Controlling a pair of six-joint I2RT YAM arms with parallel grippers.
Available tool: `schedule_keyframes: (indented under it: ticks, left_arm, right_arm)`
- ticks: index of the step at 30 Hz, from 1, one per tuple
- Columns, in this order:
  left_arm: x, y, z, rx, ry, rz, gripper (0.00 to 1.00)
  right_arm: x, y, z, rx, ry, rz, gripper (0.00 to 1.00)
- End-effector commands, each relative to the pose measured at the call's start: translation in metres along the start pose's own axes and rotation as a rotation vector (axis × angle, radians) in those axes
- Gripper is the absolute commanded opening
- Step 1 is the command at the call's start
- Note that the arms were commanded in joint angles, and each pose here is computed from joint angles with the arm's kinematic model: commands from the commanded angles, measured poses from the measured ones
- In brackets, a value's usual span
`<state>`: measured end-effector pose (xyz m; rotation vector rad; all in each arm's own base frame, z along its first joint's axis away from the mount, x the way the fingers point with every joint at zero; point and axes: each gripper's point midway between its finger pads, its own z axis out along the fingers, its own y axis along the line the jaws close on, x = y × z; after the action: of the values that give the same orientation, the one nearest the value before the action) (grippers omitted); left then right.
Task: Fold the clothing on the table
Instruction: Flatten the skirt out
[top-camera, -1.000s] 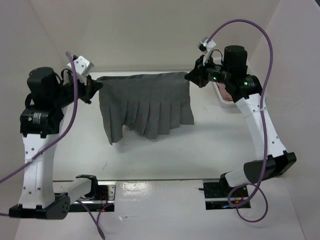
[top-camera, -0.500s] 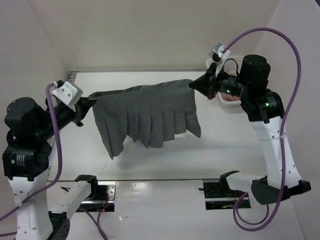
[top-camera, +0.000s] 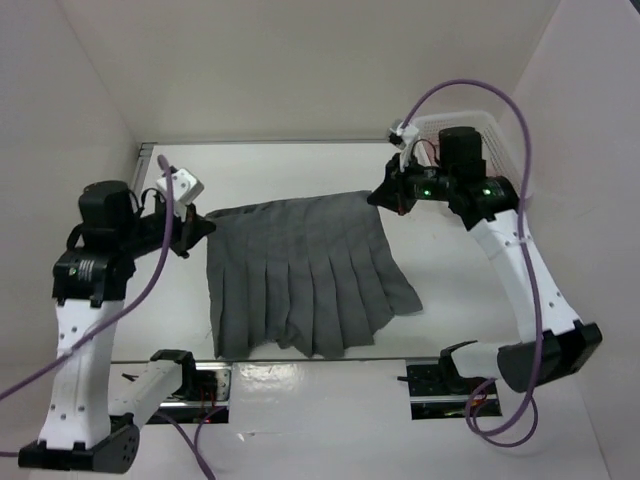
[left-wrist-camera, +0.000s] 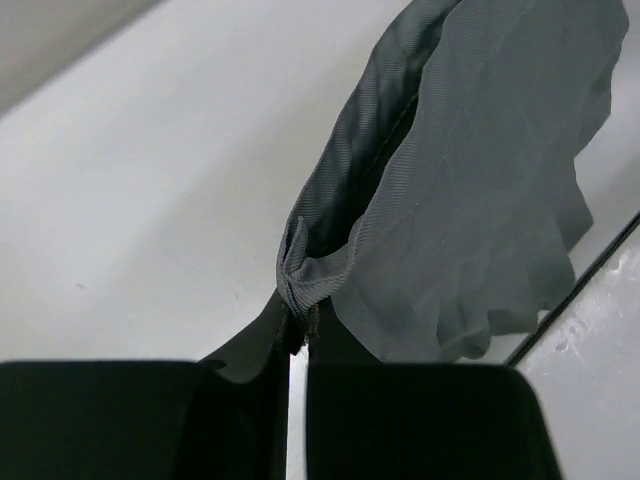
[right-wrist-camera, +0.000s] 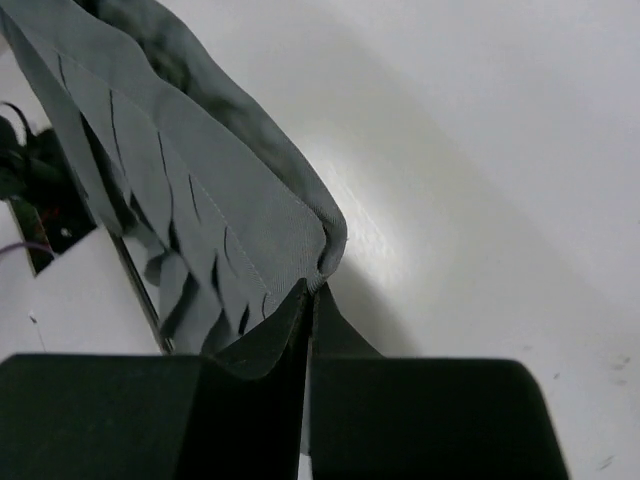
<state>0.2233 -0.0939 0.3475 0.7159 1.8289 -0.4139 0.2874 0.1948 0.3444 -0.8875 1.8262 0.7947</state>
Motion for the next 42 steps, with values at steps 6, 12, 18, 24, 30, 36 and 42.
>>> schedule_keyframes:
  ticks: [6,12,18,24,30,36,42]
  left_arm:
    - [0.052,0.052,0.081,0.026,0.174,-0.082,0.00]
    - [0.077,0.095,0.151,0.059,0.270,-0.173,0.00]
    - [0.078,0.144,0.206,0.012,0.283,-0.196,0.00]
    - [0.100,0.177,0.261,0.009,0.329,-0.279,0.00]
    - [0.116,0.204,0.295,-0.024,0.364,-0.310,0.06]
    - [0.129,0.227,0.316,-0.083,0.394,-0.326,0.15]
    - [0.124,0.243,0.326,-0.129,0.382,-0.327,0.18]
  right_arm:
    - [0.060,-0.062,0.061,0.108,0.148,0.023,0.00]
    - [0.073,-0.129,0.099,0.216,0.174,0.027,0.00]
    - [0.088,-0.201,0.121,0.329,0.190,0.054,0.00]
    - [0.105,-0.248,0.140,0.376,0.221,0.100,0.00]
    - [0.108,-0.278,0.158,0.421,0.236,0.098,0.00]
    - [0.120,-0.298,0.175,0.442,0.256,0.116,0.00]
    - [0.124,-0.308,0.180,0.461,0.267,0.127,0.00]
